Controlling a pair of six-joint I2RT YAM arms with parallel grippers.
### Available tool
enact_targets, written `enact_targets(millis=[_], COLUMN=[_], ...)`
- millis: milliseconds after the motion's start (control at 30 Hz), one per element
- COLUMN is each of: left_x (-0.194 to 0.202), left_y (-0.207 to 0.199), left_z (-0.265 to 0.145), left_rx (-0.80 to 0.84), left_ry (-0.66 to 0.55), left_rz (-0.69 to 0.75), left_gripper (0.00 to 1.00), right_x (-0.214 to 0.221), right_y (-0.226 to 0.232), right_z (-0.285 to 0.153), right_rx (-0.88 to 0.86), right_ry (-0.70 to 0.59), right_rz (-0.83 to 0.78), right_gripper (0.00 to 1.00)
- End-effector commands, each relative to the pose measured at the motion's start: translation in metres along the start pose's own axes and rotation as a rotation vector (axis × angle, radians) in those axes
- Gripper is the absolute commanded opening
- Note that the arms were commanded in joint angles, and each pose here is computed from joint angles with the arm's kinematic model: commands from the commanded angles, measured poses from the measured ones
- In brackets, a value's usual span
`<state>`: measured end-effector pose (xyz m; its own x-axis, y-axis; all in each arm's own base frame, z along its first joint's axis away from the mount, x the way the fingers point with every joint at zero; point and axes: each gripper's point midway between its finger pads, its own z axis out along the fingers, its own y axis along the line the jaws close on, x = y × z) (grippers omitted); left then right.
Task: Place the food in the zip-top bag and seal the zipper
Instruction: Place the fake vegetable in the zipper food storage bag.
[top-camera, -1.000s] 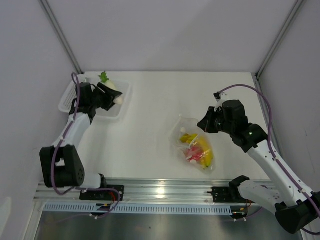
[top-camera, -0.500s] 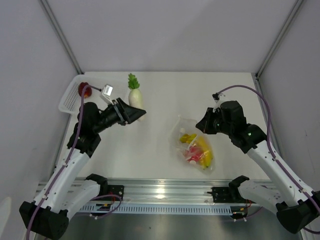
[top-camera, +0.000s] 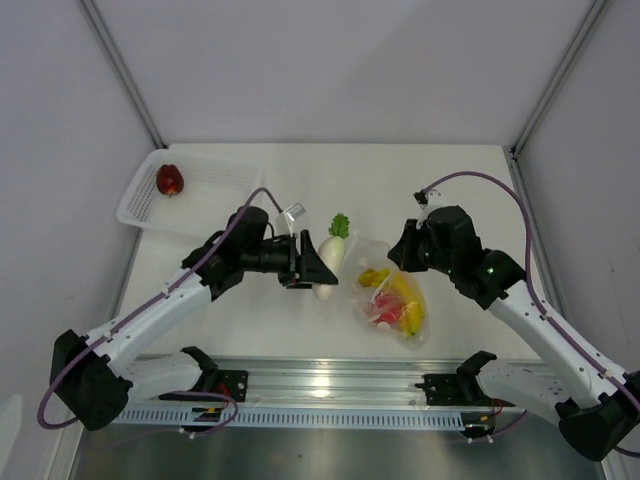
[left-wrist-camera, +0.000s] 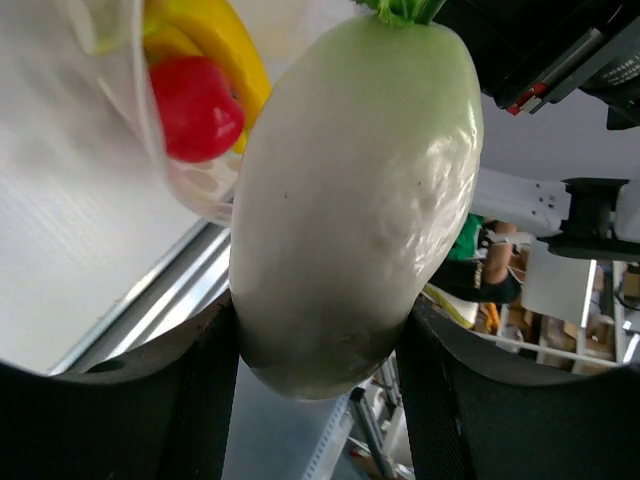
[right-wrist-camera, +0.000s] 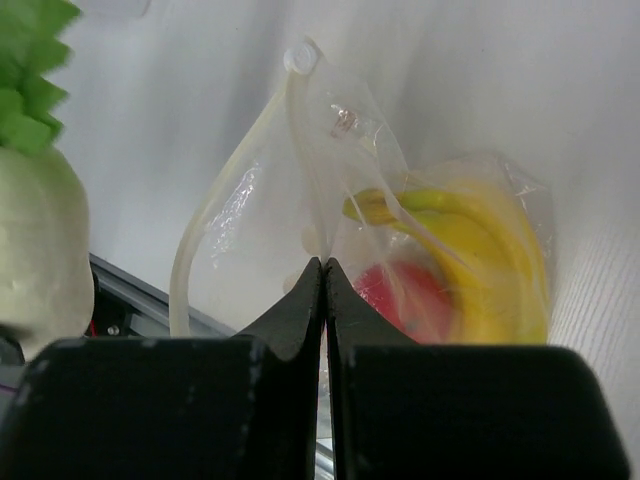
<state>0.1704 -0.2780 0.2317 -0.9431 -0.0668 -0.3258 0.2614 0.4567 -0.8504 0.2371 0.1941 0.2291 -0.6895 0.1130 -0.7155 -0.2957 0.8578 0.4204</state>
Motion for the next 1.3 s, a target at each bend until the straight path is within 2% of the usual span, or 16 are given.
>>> enact_targets(millis=[0,33,233,433,667,867,1067,1167,1200,1267], left_x=[0.019,0.025,0.049,0.052,0.061,0.073,0.074,0.072,0.072,0.07], left_y=[-0.034,-0.043,-0.042,-0.036,-0.035,-0.03,-0.028,-0.028,-0.027,-0.028], left_z=[0.011,0.014,0.033,0.041,0.046,0.052,0.056,0.058,0.059,0.06], left_rx=[0.125,0.172,0.19,0.185,0.174,0.115,0.074,0.075,0.069,0.068], left_ry=[0.128,0.164,0.321,0.341,0.42,0.473,0.498,0.486,0.485,0.479], left_rz=[-0.074,-0.083,-0.164,-0.248,-0.368,-0.456,-0.541,-0.562,-0.571,-0.587], left_gripper=[0.01,0.01,0.01,0.01,0.01,0.04,0.17,0.29,0.38,0.43], right_x=[-0.01,-0.01,-0.003,0.003,0.007,0.008,0.01,0.009,0.008,0.008], right_y=[-0.003,-0.004,-0.004,0.003,0.02,0.017,0.02,0.022,0.023,0.023], right_z=[0.0,0.0,-0.002,-0.011,-0.017,-0.016,-0.018,-0.021,-0.021,-0.022], right_rx=[0.042,0.047,0.042,-0.007,-0.077,-0.052,-0.07,-0.081,-0.085,-0.087], right_ry=[-0.064,-0.069,-0.074,-0.104,-0.12,-0.123,-0.128,-0.133,-0.136,-0.137], right_rz=[-0.054,-0.067,-0.117,-0.154,-0.214,-0.236,-0.247,-0.252,-0.254,-0.256], right_gripper=[0.0,0.0,0.0,0.0,0.0,0.0,0.0,0.0,0.0,0.0])
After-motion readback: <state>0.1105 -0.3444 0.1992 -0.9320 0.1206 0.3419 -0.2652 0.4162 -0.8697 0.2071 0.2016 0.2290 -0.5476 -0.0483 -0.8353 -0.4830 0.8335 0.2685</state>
